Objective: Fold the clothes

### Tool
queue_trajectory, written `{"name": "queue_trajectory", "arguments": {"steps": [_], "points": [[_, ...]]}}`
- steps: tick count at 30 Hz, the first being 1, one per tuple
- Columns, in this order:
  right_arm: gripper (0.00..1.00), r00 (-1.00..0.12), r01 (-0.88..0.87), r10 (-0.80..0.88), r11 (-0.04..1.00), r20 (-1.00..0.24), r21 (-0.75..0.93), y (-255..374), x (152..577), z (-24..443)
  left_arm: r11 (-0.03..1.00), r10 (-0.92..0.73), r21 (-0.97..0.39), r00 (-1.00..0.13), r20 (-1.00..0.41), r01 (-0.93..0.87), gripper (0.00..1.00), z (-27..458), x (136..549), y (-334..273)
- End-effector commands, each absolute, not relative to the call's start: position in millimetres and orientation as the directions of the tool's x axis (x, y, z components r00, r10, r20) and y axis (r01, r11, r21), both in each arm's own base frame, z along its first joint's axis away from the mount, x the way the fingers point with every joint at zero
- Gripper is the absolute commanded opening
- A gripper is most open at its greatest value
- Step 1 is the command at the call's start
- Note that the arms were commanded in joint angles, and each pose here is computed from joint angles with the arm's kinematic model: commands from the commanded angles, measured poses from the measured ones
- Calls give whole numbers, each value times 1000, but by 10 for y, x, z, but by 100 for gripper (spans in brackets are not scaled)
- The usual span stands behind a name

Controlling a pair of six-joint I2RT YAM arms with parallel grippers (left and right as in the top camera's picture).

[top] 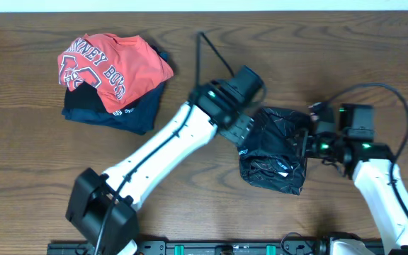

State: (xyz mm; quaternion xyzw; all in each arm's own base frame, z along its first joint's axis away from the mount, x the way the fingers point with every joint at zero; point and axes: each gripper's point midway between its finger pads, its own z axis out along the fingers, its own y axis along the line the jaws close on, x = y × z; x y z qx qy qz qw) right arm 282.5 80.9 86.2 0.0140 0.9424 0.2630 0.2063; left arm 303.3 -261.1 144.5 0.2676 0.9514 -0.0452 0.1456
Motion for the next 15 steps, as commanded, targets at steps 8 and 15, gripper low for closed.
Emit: {"name": "queue_trajectory", "arguments": {"steps": [8, 15], "points": [[43, -872, -341, -202, 904, -446, 258, 1401, 2724, 669, 910, 401, -7, -885, -236, 414, 82, 1455, 3133, -2119], [37, -888, -333, -255, 930, -383, 154, 1443, 2674, 381, 913, 397, -5, -889, -227, 409, 82, 1451, 3126, -2085]]}}
